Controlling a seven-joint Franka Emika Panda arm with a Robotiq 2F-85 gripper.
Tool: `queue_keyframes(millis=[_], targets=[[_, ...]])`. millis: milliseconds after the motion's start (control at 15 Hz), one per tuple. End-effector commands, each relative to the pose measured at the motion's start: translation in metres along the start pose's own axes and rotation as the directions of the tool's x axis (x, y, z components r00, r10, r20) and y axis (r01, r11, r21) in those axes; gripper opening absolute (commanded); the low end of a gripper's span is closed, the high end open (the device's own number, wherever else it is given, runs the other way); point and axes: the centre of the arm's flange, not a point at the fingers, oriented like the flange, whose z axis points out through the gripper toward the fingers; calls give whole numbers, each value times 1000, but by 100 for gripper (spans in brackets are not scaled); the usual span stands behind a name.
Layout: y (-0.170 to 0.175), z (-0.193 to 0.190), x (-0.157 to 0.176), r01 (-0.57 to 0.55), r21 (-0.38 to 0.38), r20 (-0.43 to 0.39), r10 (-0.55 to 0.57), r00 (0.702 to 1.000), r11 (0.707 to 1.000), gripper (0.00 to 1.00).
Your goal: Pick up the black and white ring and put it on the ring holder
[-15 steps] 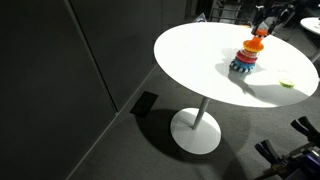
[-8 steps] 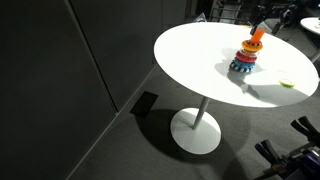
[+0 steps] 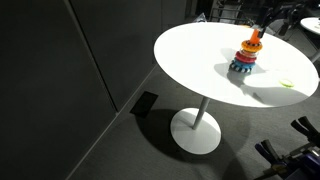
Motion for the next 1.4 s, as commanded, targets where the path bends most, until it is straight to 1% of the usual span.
queue_keyframes(millis=[0,200,533,867,1067,1133,1333], targets=[[12,-19,-28,62,0,38,-62,997,998,100],[19,-29,-44,64,0,41,-64,997,998,100],[28,-45,-67,51,4,1,-51,999,999,100],[34,-57,-82,40,-5,-25,-41,999,999,100],[36,-61,-87,30,-17,-36,-30,999,999,100],[31,-57,-74,40,-1,-18,-40,999,999,100],[32,-59,-77,40,-2,-21,-40,999,999,100]])
